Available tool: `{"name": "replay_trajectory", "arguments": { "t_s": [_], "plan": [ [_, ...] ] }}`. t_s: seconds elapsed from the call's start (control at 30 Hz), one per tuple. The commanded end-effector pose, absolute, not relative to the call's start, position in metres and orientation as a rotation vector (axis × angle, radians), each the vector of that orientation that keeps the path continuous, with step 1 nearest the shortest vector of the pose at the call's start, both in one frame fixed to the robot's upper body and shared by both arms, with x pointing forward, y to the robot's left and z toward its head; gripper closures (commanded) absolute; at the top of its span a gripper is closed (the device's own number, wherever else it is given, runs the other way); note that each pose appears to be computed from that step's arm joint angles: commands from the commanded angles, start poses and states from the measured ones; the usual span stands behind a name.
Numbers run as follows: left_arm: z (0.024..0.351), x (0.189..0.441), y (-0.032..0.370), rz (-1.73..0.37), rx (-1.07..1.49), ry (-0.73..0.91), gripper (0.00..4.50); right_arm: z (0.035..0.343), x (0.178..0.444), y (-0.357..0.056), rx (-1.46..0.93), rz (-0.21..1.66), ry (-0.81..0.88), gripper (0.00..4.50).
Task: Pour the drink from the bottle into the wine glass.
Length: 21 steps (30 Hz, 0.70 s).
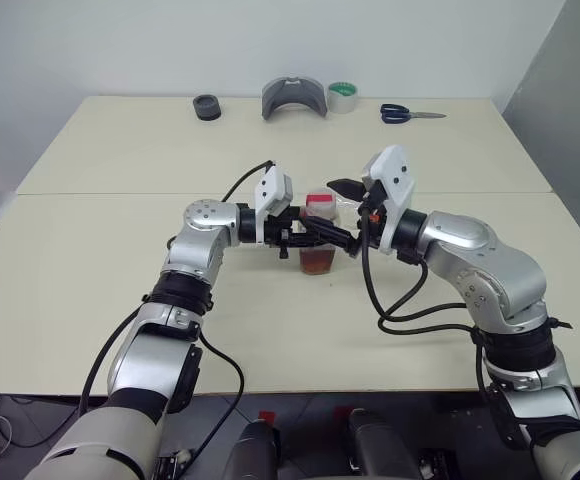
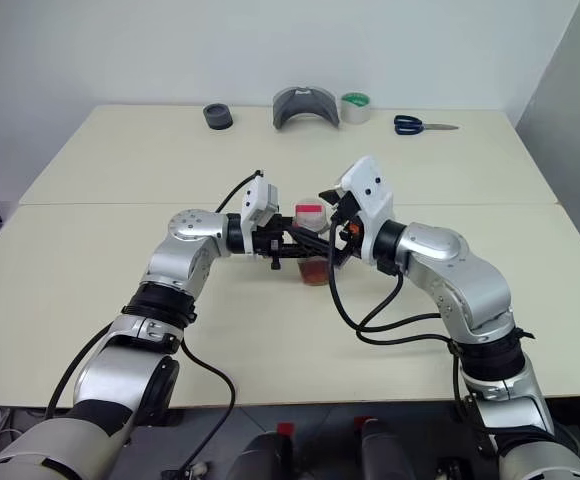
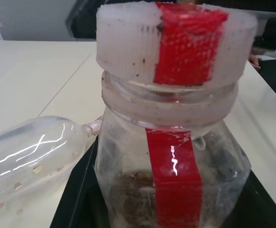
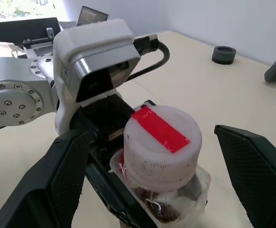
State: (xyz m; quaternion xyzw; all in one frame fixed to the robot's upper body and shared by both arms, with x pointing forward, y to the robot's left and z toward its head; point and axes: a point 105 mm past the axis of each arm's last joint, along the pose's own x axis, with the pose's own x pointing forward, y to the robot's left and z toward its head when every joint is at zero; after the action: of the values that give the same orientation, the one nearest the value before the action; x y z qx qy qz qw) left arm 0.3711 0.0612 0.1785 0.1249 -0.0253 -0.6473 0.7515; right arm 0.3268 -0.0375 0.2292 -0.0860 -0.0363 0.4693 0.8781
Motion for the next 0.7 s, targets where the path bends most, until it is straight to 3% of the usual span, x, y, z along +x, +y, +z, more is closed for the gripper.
{"name": "replay_trajectory", "arguments": {
  "t_s": [0.03,0.1,0.27,0.3,0.7],
  "plan": [
    [0.193,0.370,0.062,-1.410,0.288,-0.126,2.72,0.244,0.325,-0.035,-0.187,0.984,-0.147,0.34],
    [0.193,0.370,0.062,-1.410,0.288,-0.126,2.72,0.244,0.325,-0.035,-0.188,0.984,-0.149,0.73],
    [0.193,0.370,0.061,-1.413,0.289,-0.126,2.72,0.245,0.324,-0.033,-0.200,0.981,-0.164,2.53],
    [0.193,0.369,0.061,-1.413,0.289,-0.127,2.72,0.245,0.324,-0.033,-0.205,0.979,-0.167,2.68],
    [0.191,0.367,0.059,-1.418,0.286,-0.125,2.73,0.255,0.317,-0.037,-0.461,0.918,-0.349,2.77]
  ]
}}
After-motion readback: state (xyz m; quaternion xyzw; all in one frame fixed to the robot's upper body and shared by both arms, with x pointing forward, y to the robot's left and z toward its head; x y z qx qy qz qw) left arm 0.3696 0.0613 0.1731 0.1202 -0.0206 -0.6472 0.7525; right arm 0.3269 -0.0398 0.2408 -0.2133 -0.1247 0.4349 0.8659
